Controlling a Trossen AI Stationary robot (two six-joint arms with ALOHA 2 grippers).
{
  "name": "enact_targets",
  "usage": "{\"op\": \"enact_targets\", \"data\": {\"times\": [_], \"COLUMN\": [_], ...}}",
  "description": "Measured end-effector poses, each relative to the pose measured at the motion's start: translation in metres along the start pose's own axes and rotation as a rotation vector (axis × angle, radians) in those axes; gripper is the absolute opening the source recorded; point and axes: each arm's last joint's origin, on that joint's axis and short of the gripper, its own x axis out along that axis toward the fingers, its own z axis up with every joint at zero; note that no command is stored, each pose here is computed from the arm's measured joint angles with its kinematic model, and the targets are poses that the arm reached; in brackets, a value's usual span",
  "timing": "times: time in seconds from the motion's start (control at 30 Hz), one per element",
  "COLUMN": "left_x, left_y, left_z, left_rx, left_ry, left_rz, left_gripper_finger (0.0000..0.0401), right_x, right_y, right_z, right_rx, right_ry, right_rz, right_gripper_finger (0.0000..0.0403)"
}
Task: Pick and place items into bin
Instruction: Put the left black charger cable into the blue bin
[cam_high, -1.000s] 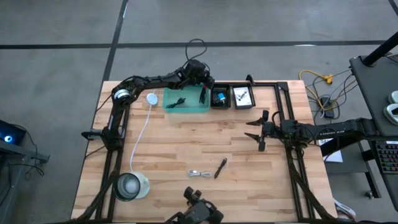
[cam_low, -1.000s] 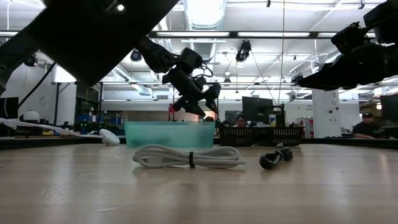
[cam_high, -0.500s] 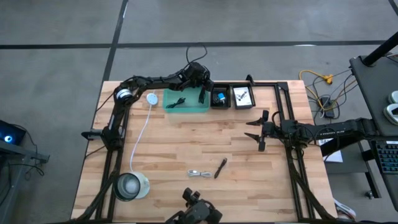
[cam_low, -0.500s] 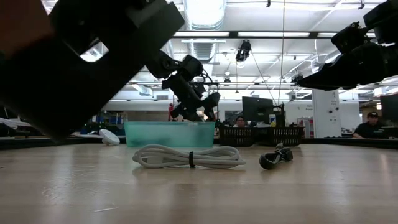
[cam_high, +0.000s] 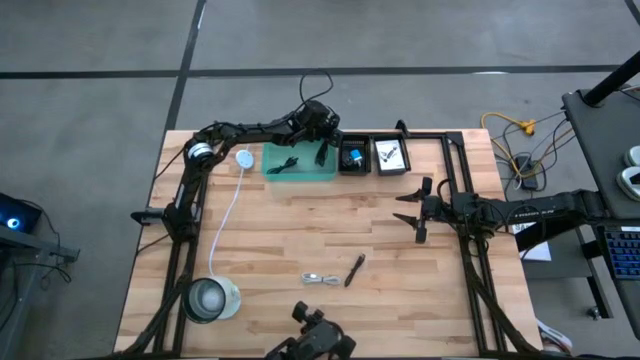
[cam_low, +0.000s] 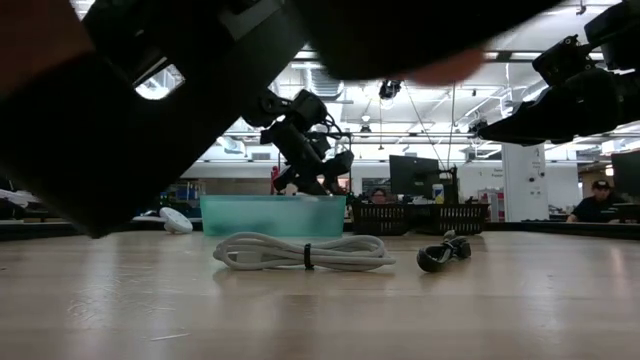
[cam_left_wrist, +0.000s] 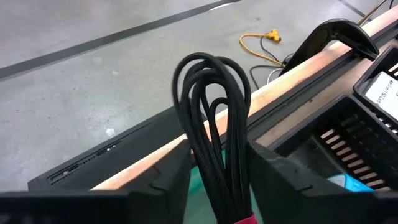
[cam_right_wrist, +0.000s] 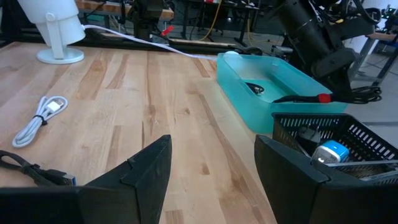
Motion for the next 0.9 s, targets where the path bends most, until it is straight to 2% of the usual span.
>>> {"op": "enact_targets", "data": {"times": [0.33,0.67,0.9], "left_x": [-0.002,-0.036,-0.078], "left_y": [-0.001,-0.006,-0.020], "left_z": [0.004,0.018,0.019], "left_rx": [0.026,0.102,0.346], "left_ry": [-0.001,0.081,0.212], "left_rz": [-0.020,-0.038,-0.065], "left_gripper_finger": [0.0015,0.0010,0.0010], "right_x": [0.000,0.000,0.000], "right_y": [0.000,0.000,0.000], "right_z": [0.000,0.000,0.000], "right_rx": [0.000,-0.003,-0.003], "right_ry": [0.000,0.000,-0.001], "right_rz": [0.000,0.000,0.000], "right_gripper_finger": [0.0215,0.0215,0.0215]}}
